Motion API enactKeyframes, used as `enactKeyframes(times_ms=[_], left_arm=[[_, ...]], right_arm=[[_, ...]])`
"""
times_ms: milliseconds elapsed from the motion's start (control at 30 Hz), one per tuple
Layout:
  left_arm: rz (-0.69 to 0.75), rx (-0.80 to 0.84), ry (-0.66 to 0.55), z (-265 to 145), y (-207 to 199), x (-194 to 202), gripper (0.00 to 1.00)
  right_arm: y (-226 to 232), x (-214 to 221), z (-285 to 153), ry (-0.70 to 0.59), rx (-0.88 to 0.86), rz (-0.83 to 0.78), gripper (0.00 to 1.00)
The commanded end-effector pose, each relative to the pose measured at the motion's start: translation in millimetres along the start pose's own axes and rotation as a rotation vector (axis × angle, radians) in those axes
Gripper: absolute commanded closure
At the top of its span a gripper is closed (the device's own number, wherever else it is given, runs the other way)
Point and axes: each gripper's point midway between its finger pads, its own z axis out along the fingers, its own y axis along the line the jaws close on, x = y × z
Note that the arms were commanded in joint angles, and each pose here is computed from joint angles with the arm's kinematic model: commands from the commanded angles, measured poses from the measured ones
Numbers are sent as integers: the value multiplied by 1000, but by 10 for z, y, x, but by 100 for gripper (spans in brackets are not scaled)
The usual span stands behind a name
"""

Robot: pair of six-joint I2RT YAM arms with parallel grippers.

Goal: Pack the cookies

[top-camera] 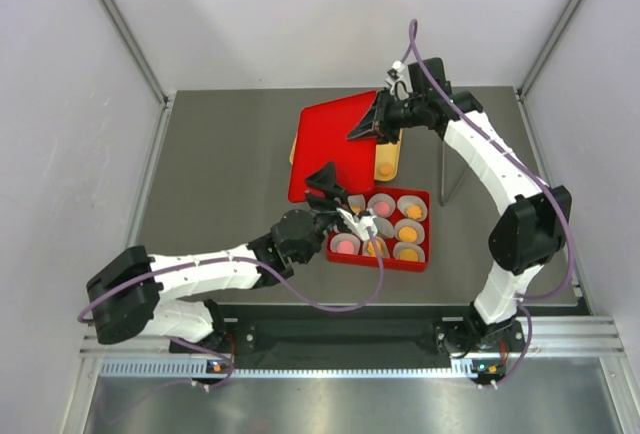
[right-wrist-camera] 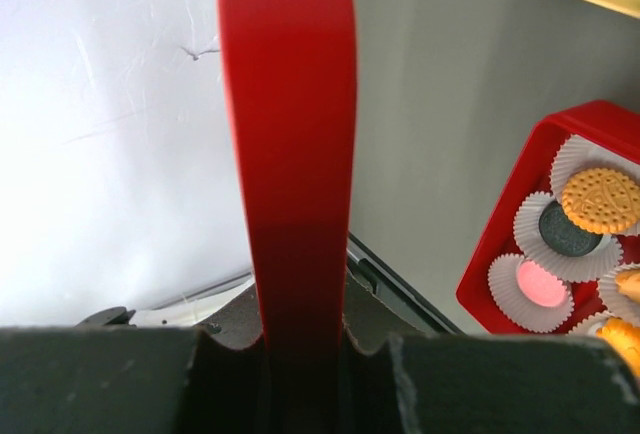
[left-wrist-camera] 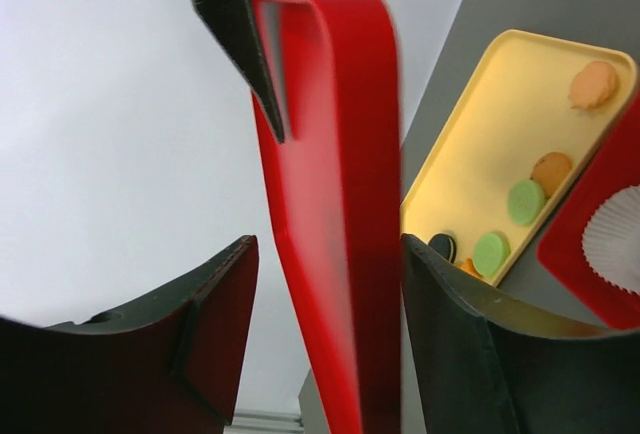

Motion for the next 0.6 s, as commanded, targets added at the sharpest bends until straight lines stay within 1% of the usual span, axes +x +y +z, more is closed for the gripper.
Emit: enactKeyframes(times_ms=[0,33,67,167,233,333,367,400,433,467,567], left_arm=[[-47,-144,-49,88,424,-173,37],[-42,-149,-45,97,428,-166,41],[-50,-180,-39,94,491,-160,42],[-43,-194,-33,130,514,-146,45],[-50,-184,-36,163,501,-150,51],[-77,-214,-31,193,570,-135,63],[-86,-219,-27,208,592,-124,73],[-102,-222,-29,226,621,-142,79],[-113,-223,-31,235,642,-153,87],[-123,-222,-31,245,647,-162,100],[-140,-227,-37,284,704,-204,100]], right_arm=[[355,63,-204,-33,-84,-74,100],[359,67,-198,-32,-85,-73,100],[356,75,-193,-31,-85,-73,100],[372,88,-205,-33,-89,-70,100],[390,85,-215,-36,-94,-72,100],[418,92,-239,-44,-99,-76,100],[410,100,-240,-43,-98,-73,100],[413,100,-240,-44,-100,-72,100],[415,112,-242,-43,-101,-72,100],[416,123,-232,-41,-102,-72,100],[430,112,-247,-54,-100,-83,98]])
